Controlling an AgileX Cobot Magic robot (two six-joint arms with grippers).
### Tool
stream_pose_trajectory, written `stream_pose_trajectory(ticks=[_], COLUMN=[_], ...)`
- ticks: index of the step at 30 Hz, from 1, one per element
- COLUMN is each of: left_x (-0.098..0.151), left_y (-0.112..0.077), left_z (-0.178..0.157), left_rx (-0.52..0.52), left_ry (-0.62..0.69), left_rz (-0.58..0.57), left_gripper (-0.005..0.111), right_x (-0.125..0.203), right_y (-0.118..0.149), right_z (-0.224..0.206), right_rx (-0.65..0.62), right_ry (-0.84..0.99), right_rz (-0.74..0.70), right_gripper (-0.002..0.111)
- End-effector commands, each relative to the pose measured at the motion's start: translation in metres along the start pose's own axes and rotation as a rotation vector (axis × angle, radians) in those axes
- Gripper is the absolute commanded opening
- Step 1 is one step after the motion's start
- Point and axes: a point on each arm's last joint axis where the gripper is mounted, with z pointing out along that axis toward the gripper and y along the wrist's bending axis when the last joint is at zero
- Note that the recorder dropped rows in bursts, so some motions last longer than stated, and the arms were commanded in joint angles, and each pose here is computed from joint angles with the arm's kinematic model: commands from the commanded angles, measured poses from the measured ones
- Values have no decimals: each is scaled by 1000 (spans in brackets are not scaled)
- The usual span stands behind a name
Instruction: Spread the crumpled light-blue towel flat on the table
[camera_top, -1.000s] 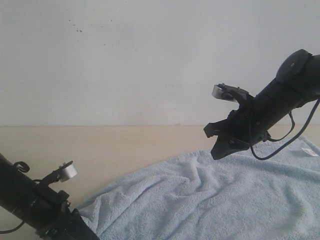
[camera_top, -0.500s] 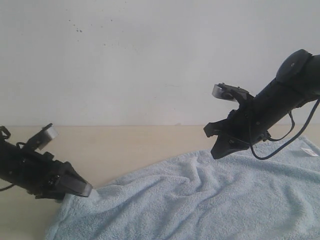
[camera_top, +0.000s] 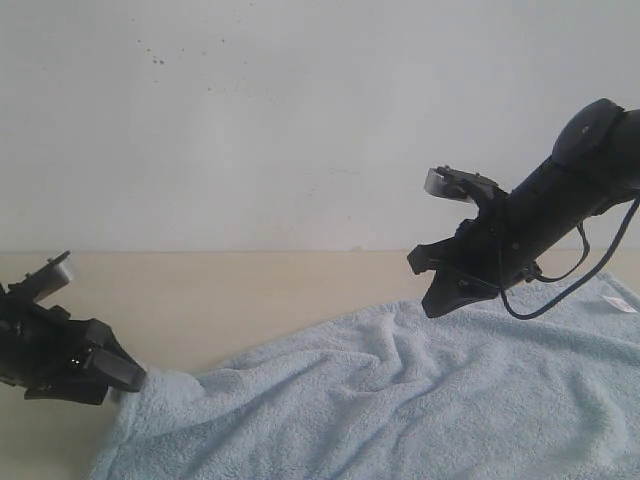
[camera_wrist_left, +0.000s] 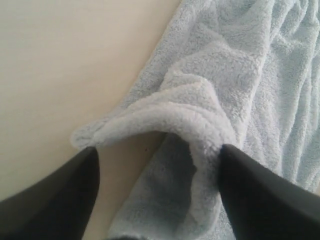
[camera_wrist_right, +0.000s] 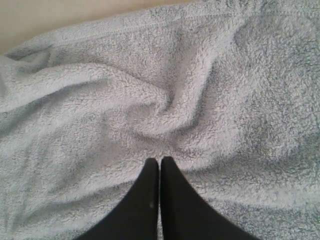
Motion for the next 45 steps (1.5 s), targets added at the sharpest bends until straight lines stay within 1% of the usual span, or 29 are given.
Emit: stream_pose_trajectory(ticks=[1, 4, 6, 14, 15, 17, 20, 22, 24, 28, 29, 31, 33, 36, 38, 39, 41, 45], left_x=[0, 3, 2, -5, -7, -10, -14, -15, -15, -15, -14, -14, -13, -14, -14, -14, -15, -14], left_y=[3, 11, 19, 39, 41, 43, 39, 35, 35, 40, 40, 37, 32, 30, 27, 25, 21, 16], left_z=[-2, -3, -5, -17, -18, -16, -10, -5, 0, 8, 10, 13, 15, 15, 15, 14, 13, 13], left_rx=[-38, -120, -191, -318, -335, -336, -261, -196, -160, -142, -117, -59, -1, 13, 48, 75, 116, 180], left_ry=[11, 42, 36, -73, -90, -123, -172, -190, -206, -226, -233, -246, -249, -262, -275, -282, -299, -295], left_rz=[38, 138, 171, 137, 145, 169, 246, 351, 421, 400, 383, 375, 409, 395, 384, 381, 372, 377], left_gripper=[64, 64, 64, 64, 64, 64, 64, 64, 64, 64, 64, 64, 64, 64, 62, 59, 49, 16], right_x=[-1, -1, -1, -5, -5, -5, -5, -5, -5, -4, -4, -5, -4, -4, -3, -3, -3, -2], right_y=[3, 3, 2, 0, 0, 0, 0, 0, 0, 0, 0, 0, 0, 1, 1, 1, 1, 2], right_z=[-4, -4, -4, -4, -4, -4, -4, -4, -4, -4, -4, -4, -4, -4, -4, -4, -4, -4], right_rx=[4, 4, 6, 31, 31, 31, 31, 31, 30, 29, 29, 30, 29, 22, 20, 20, 20, 14], right_ry=[-11, -11, -15, -53, -53, -53, -53, -53, -52, -50, -50, -52, -50, -40, -36, -36, -36, -27], right_rz=[-18, -18, -18, -18, -18, -18, -18, -18, -18, -18, -18, -18, -18, -18, -18, -18, -18, -18], right_gripper=[0, 0, 0, 0, 0, 0, 0, 0, 0, 0, 0, 0, 0, 0, 0, 0, 0, 0])
